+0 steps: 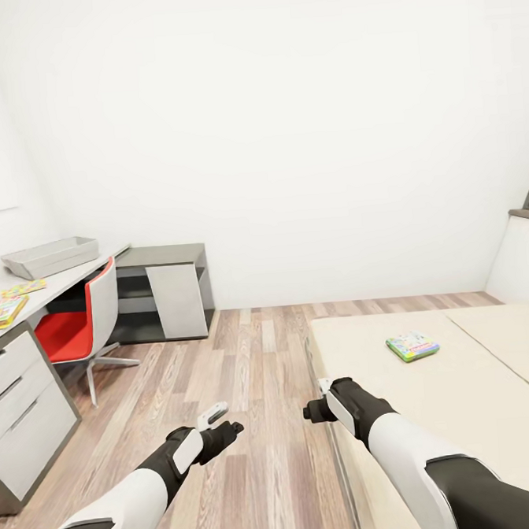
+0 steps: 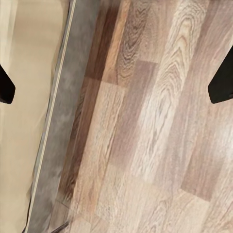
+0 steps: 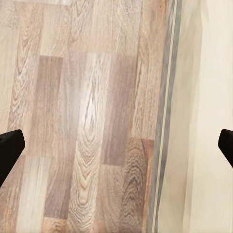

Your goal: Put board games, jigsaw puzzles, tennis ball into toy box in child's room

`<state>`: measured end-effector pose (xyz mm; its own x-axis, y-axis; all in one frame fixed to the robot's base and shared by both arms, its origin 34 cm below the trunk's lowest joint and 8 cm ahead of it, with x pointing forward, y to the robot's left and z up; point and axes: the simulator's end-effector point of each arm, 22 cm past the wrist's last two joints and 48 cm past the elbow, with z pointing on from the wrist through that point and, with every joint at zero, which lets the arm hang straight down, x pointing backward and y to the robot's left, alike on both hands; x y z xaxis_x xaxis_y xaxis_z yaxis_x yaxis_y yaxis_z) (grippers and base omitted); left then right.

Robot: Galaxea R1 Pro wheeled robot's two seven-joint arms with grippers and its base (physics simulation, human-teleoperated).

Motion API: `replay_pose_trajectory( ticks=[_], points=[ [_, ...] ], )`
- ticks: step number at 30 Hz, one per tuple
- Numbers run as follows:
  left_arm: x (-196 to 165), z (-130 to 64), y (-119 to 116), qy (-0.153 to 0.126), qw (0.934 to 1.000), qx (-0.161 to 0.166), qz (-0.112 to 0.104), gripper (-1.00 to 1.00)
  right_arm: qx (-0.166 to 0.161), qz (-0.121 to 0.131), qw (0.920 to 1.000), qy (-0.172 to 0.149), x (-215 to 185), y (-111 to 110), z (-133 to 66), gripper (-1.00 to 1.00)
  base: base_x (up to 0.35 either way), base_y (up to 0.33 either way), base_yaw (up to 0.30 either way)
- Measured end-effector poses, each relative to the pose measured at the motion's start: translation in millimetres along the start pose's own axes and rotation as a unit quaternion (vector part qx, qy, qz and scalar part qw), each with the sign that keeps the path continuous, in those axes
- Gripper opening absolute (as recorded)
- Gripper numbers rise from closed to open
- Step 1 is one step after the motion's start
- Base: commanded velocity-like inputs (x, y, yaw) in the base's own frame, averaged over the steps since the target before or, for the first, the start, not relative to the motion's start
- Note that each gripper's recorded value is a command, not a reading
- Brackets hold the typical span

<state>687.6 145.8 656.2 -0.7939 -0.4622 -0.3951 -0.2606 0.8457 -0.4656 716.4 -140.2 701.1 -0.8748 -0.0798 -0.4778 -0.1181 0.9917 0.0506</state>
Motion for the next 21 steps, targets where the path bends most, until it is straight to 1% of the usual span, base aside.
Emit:
replay_pose_trajectory(
  ticks=[21],
  points=[
    [-0.5, -0.2, 0.1, 0.0, 1.0, 0.0, -0.001, 1.0, 0.0, 0.0, 1.0, 0.0, 0.0, 0.0, -0.1, 1.0, -0.006, -0.001, 0.0]
  ],
)
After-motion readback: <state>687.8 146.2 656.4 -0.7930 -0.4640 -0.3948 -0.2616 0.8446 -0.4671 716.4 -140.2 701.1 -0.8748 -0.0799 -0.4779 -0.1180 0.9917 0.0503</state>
